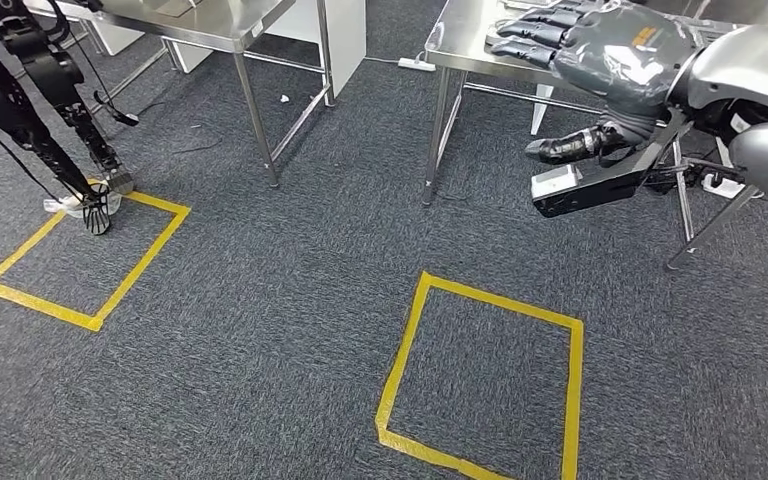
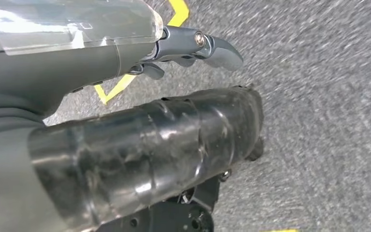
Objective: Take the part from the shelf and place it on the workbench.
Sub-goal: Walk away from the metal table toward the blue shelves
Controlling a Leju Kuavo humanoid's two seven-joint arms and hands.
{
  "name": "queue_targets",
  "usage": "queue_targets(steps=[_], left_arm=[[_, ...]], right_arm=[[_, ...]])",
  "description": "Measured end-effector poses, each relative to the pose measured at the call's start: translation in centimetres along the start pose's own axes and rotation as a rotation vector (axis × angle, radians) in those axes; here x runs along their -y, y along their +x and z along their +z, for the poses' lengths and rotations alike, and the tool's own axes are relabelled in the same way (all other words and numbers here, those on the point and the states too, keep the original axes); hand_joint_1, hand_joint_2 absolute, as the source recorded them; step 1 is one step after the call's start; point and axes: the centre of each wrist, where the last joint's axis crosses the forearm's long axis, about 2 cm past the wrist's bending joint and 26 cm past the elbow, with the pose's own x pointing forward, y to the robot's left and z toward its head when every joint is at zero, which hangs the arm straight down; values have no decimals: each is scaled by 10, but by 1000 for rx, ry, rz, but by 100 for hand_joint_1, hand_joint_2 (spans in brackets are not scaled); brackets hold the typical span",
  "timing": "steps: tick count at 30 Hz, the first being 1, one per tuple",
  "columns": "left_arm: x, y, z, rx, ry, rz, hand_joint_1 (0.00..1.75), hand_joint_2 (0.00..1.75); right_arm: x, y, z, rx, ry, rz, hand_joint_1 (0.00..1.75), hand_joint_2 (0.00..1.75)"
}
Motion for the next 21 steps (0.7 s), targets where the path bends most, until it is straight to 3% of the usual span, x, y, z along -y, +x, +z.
queue_targets(steps=[14,21], left_arm=[[0,1,0,-1,5,3,0,0],[1,1,0,-8,6,-2,0,0]], right_arm=[[-1,4,-2,9,-8,-1,0,0],[-18,11,-3,18,0,-16,0,0]])
